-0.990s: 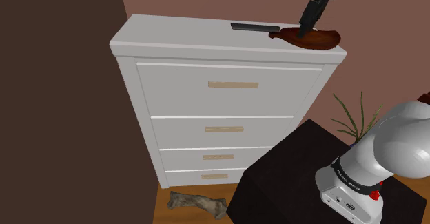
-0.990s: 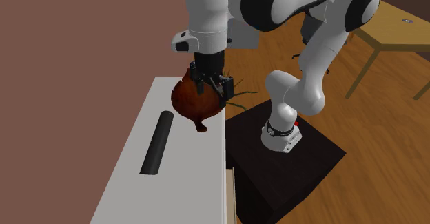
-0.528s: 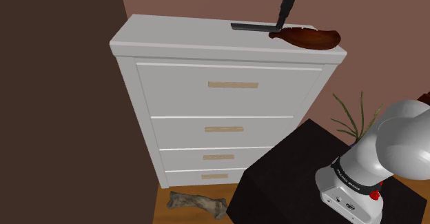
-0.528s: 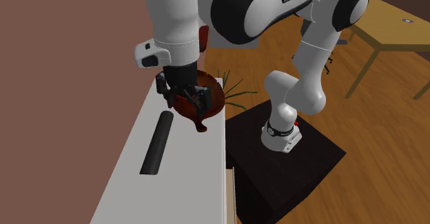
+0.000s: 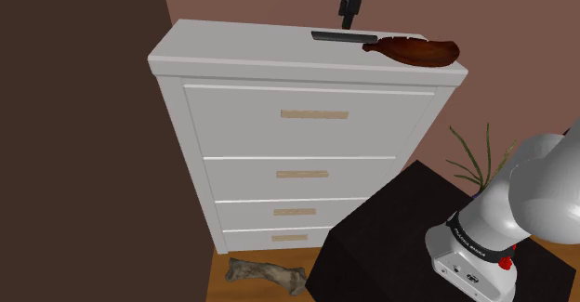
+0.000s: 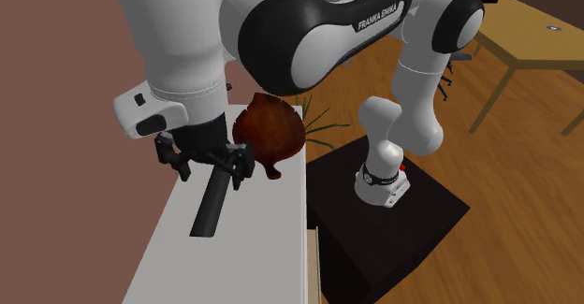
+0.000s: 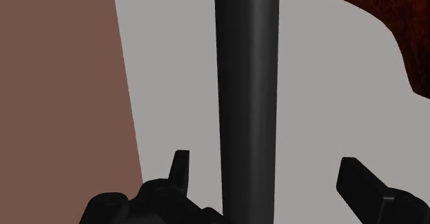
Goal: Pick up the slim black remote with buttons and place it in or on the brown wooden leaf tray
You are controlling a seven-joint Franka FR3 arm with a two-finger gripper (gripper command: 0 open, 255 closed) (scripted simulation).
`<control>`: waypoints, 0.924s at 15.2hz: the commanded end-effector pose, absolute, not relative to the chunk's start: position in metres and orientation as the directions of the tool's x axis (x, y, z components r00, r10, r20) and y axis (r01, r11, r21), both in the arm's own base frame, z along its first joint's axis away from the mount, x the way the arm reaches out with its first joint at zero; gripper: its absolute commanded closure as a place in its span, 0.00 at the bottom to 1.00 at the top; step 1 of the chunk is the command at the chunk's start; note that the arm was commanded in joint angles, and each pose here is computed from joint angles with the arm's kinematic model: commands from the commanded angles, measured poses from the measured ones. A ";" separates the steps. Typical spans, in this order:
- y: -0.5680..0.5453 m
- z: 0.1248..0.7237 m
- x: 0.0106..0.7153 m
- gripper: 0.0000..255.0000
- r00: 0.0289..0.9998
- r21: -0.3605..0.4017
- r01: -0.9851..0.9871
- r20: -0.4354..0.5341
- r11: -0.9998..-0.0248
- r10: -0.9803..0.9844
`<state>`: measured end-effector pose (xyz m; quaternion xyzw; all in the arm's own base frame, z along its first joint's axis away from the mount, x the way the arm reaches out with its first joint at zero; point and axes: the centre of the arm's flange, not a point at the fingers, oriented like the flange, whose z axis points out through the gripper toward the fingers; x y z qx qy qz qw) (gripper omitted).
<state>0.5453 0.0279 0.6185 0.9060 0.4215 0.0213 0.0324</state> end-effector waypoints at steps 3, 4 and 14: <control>0.031 0.599 0.552 0.00 0.626 0.081 0.777 0.010 -0.625 0.780; 0.030 0.594 0.552 0.00 0.626 0.081 0.777 0.010 -0.625 0.780; 0.030 0.580 0.553 0.00 0.626 0.081 0.777 0.010 -0.625 0.780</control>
